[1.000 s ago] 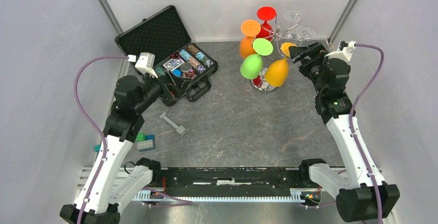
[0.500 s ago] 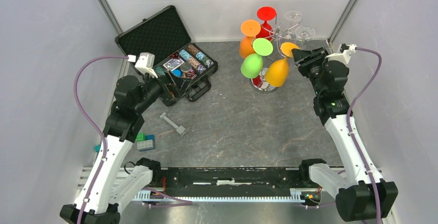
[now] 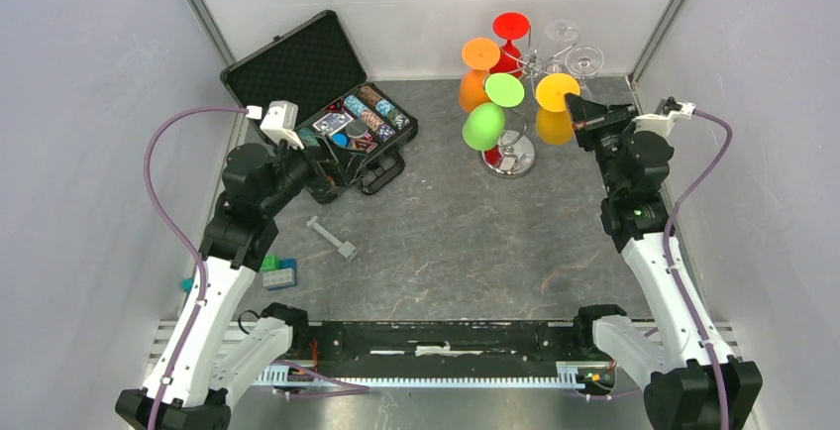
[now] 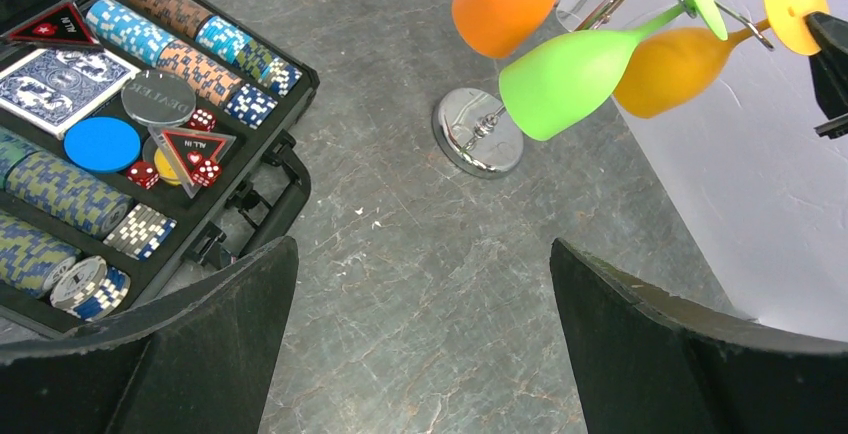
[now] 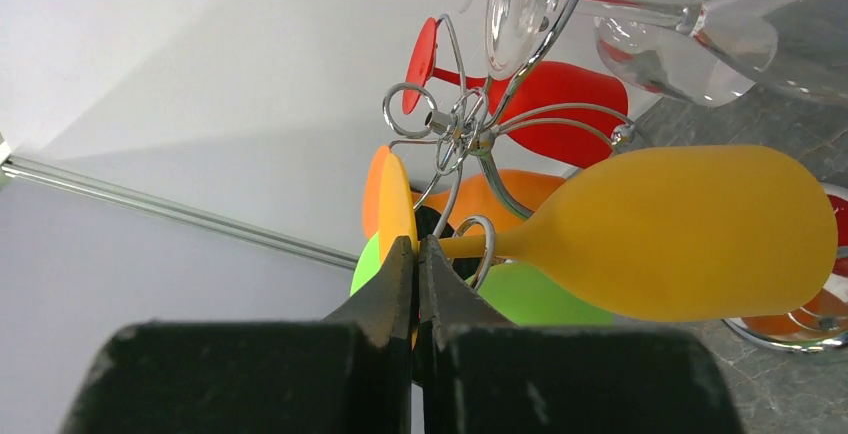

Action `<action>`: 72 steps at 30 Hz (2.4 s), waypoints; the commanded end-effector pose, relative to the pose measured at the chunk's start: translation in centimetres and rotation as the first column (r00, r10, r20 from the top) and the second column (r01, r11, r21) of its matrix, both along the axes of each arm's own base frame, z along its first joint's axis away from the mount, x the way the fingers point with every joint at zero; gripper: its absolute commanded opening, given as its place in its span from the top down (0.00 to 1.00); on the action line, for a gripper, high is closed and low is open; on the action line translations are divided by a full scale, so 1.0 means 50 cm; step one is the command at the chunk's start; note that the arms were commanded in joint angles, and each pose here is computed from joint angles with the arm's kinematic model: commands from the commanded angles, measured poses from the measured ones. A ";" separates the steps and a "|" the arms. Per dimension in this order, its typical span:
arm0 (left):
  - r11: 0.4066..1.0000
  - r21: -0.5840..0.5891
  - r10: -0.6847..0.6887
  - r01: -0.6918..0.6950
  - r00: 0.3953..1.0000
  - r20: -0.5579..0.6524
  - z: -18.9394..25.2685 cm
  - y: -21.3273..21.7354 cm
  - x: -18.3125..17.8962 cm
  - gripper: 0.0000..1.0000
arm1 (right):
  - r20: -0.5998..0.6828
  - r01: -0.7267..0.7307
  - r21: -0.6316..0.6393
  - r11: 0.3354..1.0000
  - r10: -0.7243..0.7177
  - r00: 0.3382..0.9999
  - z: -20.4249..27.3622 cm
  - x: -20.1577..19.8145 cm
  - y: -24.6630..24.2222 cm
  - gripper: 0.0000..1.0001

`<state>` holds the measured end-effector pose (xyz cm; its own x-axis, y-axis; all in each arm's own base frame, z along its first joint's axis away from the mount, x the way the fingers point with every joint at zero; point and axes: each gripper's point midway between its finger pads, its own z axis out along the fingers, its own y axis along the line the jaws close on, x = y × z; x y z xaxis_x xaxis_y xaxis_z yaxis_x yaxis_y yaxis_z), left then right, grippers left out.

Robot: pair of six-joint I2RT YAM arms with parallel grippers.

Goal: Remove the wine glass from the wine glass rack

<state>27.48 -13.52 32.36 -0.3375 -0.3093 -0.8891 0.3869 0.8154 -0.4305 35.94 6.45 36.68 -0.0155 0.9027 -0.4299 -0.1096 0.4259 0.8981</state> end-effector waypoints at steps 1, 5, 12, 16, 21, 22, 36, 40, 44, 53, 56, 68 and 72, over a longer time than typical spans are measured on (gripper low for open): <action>0.999 0.031 0.018 -0.019 1.000 0.019 0.005 0.009 0.004 0.00 | 0.027 0.007 0.059 0.998 -0.009 1.000 0.024 -0.009 -0.006 1.00; 0.999 0.032 0.023 -0.023 1.000 0.016 0.004 0.010 0.006 0.00 | 0.016 -0.026 0.083 0.996 0.024 1.000 0.021 -0.016 0.006 1.00; 0.999 0.032 0.031 -0.031 0.999 0.008 0.000 0.012 0.008 0.00 | 0.022 -0.104 0.109 0.989 0.102 0.995 0.027 -0.029 0.032 1.00; 0.999 0.031 0.033 -0.033 0.999 0.004 -0.001 0.012 0.009 0.00 | 0.031 -0.152 0.126 0.980 0.150 0.988 0.030 -0.035 0.048 1.00; 0.999 0.029 0.036 -0.036 0.999 0.000 -0.004 0.012 0.010 0.00 | 0.037 -0.164 0.130 0.978 0.160 0.986 0.029 -0.031 0.052 1.00; 0.999 0.030 0.037 -0.037 0.999 0.000 -0.004 0.013 0.010 0.00 | 0.038 -0.172 0.131 0.976 0.168 0.985 0.031 -0.029 0.055 1.00; 0.999 0.030 0.042 -0.042 0.999 -0.006 -0.007 0.014 0.012 0.00 | 0.014 -0.094 0.137 0.986 0.093 0.996 0.024 0.029 0.034 1.00; 0.998 0.034 0.045 -0.045 0.999 -0.005 -0.007 0.015 0.013 0.00 | 0.007 -0.057 0.155 0.986 0.057 0.998 0.020 0.040 0.022 1.00; 0.998 0.038 0.053 -0.053 0.999 -0.004 -0.008 0.018 0.013 0.00 | 0.008 0.017 0.179 0.984 -0.019 1.000 0.021 0.043 -0.004 1.00; 0.997 0.039 0.062 -0.062 0.998 0.004 -0.004 0.022 0.012 0.00 | 0.040 0.165 0.191 0.968 -0.175 0.984 0.040 0.030 -0.062 1.00; 0.997 0.039 0.064 -0.065 0.998 0.009 -0.002 0.024 0.010 0.00 | 0.027 0.168 0.203 0.965 -0.177 0.984 0.031 0.022 -0.064 1.00; 0.999 0.013 -0.030 0.029 0.993 0.116 0.022 0.000 -0.020 0.00 | 0.011 0.149 0.217 0.965 -0.155 0.988 -0.015 -0.079 -0.065 1.00; 0.987 -0.002 -0.160 0.162 0.976 0.147 0.033 -0.038 -0.046 0.00 | -0.016 0.113 0.184 0.976 -0.112 0.994 -0.032 -0.129 -0.053 1.00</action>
<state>26.41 -13.42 31.84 -0.3152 -0.3122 -0.8962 0.4084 0.8078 -0.4250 31.52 3.57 35.37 0.1163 0.9635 -0.2412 -0.0733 0.2506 0.9653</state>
